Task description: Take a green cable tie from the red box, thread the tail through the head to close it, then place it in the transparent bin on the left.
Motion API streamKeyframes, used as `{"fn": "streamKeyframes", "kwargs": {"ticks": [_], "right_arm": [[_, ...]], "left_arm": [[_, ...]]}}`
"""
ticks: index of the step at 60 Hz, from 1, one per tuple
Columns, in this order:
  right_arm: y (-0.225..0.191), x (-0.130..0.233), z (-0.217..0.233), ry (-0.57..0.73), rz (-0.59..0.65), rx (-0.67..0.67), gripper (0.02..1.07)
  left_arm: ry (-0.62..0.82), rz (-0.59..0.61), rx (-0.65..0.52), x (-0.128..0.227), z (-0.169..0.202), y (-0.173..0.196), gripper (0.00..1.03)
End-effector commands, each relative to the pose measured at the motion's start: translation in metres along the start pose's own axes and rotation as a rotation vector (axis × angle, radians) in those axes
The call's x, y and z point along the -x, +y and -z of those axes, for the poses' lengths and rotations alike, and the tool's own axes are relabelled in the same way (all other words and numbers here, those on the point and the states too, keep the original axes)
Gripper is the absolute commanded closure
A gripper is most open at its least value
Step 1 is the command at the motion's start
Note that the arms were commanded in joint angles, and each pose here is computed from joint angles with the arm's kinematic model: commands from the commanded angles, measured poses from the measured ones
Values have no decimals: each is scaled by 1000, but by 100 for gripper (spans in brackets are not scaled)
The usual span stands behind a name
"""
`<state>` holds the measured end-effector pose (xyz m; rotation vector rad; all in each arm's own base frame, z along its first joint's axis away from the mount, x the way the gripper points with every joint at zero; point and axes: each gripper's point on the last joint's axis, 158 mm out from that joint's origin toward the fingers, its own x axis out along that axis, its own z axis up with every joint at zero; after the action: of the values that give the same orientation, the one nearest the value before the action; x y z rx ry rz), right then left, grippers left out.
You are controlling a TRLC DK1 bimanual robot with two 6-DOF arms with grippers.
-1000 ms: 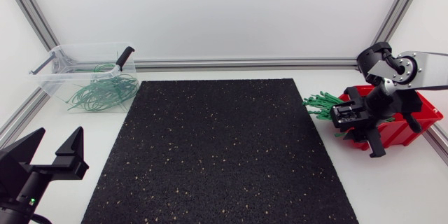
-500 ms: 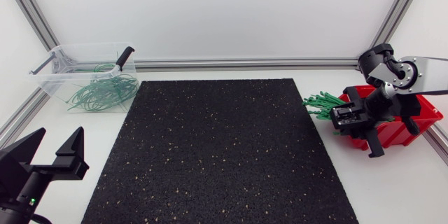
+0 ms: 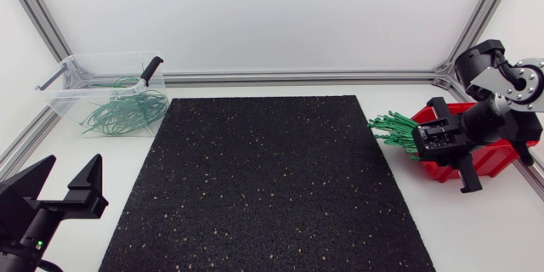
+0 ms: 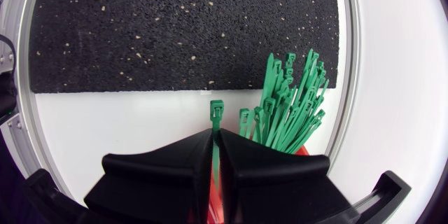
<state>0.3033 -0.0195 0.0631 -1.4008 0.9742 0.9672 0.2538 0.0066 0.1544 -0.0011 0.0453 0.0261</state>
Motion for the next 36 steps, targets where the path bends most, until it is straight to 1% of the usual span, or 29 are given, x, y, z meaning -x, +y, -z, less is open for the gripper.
{"fn": "streamKeyframes", "kwargs": {"ticks": [1,17,22,31,36], "right_arm": [[-14,21,-6,-24,41,17,102],[-24,72,-41,-186,20,-55,102],[-29,91,-54,-241,19,-72,102],[-33,121,-74,-315,8,-94,102],[-37,137,-85,-361,10,-100,102]], "left_arm": [[59,-2,14,-2,24,1,4],[47,-13,18,-1,21,3,4],[39,-10,39,-1,19,2,4],[12,38,77,3,-4,-9,4],[-2,40,90,7,-20,-10,4]]}}
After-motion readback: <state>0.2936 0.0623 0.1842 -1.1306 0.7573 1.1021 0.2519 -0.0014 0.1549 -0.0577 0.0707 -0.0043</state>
